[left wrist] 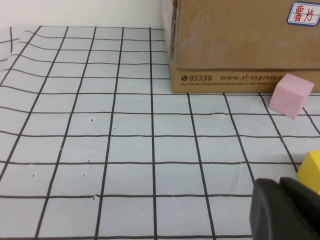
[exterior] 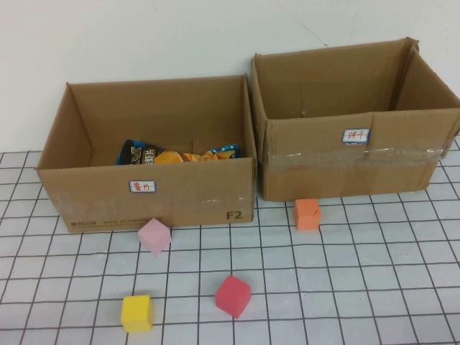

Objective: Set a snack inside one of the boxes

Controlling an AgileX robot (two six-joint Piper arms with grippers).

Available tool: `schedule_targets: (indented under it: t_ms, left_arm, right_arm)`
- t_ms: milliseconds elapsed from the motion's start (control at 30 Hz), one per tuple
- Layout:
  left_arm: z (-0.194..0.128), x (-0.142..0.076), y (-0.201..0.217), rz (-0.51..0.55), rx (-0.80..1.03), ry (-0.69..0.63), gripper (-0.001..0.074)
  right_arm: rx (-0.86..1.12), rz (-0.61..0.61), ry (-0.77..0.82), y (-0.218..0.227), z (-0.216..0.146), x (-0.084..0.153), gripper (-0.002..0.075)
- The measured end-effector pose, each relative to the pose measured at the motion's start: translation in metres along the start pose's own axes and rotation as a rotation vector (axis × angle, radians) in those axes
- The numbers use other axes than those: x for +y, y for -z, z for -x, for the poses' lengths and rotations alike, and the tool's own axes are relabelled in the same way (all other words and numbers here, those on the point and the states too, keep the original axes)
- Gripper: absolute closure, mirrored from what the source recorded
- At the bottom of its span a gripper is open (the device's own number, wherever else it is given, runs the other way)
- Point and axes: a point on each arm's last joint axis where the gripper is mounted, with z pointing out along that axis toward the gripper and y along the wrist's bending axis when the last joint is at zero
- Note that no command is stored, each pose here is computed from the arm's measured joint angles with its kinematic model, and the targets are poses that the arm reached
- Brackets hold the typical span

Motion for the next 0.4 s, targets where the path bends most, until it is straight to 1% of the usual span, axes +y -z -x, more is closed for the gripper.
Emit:
schedule_targets:
  t_ms: [400]
  left_arm:
    - [-0.0001, 0.0000, 0.0000, 0.000, 0.001, 0.003, 0.0737]
  right_arm:
    - [0.000, 0.001, -0.004, 0.0000, 0.0000, 0.0001, 0.0725]
